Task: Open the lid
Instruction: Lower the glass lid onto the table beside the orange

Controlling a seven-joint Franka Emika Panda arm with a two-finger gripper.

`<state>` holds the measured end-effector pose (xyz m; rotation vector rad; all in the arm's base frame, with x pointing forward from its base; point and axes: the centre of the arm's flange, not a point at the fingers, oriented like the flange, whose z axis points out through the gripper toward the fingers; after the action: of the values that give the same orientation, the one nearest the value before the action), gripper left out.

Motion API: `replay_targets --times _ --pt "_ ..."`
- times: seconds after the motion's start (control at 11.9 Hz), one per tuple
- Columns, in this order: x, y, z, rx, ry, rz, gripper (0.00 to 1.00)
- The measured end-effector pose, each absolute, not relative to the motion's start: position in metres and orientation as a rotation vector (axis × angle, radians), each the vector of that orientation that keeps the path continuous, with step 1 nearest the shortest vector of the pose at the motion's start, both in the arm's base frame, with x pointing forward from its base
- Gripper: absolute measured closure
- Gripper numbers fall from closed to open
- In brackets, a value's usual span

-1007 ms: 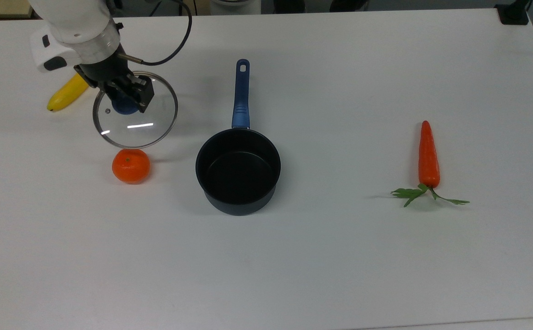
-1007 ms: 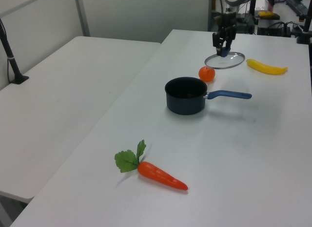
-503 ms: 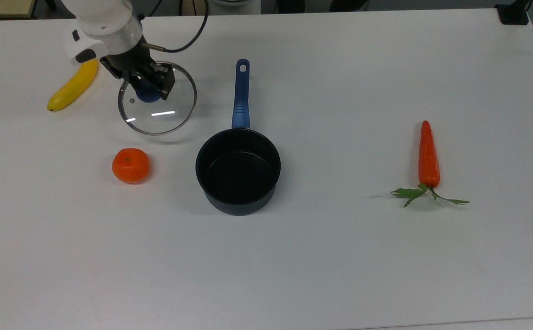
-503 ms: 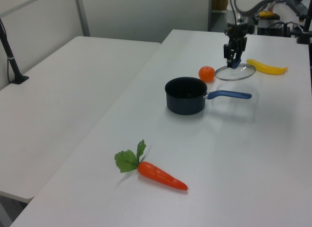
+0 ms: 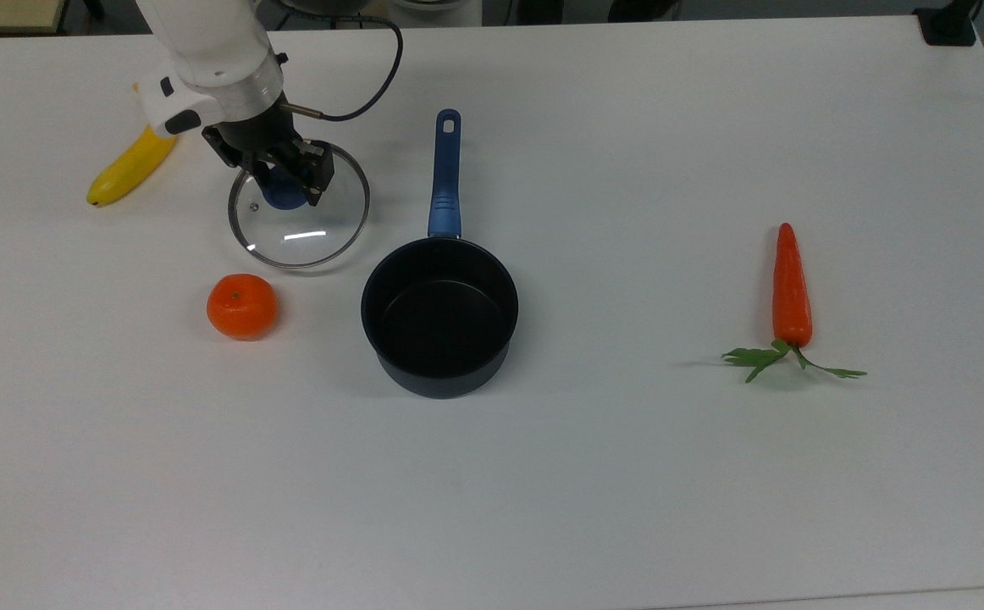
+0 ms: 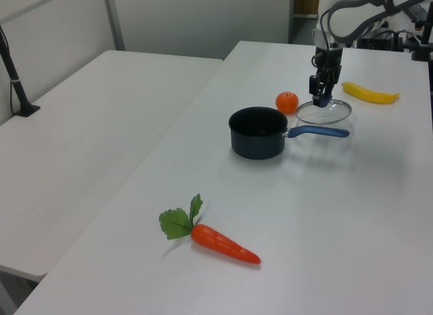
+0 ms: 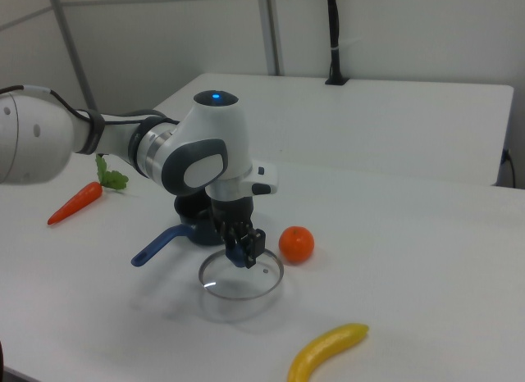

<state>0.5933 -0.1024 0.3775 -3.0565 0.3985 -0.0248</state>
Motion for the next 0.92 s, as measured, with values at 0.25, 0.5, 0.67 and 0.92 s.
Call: replay_targets --times 0.25,0.5,0.67,0.92 --pt "0.592 -0.1 0.372 -3.058 0.394 -0.007 0.39" --pt "0.597 -0.094 0.366 -3.069 0.38 -0.058 0.39" --pt "0.598 -0.093 0.358 -3.073 0.379 -0.044 0.39" --pt "0.599 -0.093 0.349 -3.078 0.38 -0.025 0.39"
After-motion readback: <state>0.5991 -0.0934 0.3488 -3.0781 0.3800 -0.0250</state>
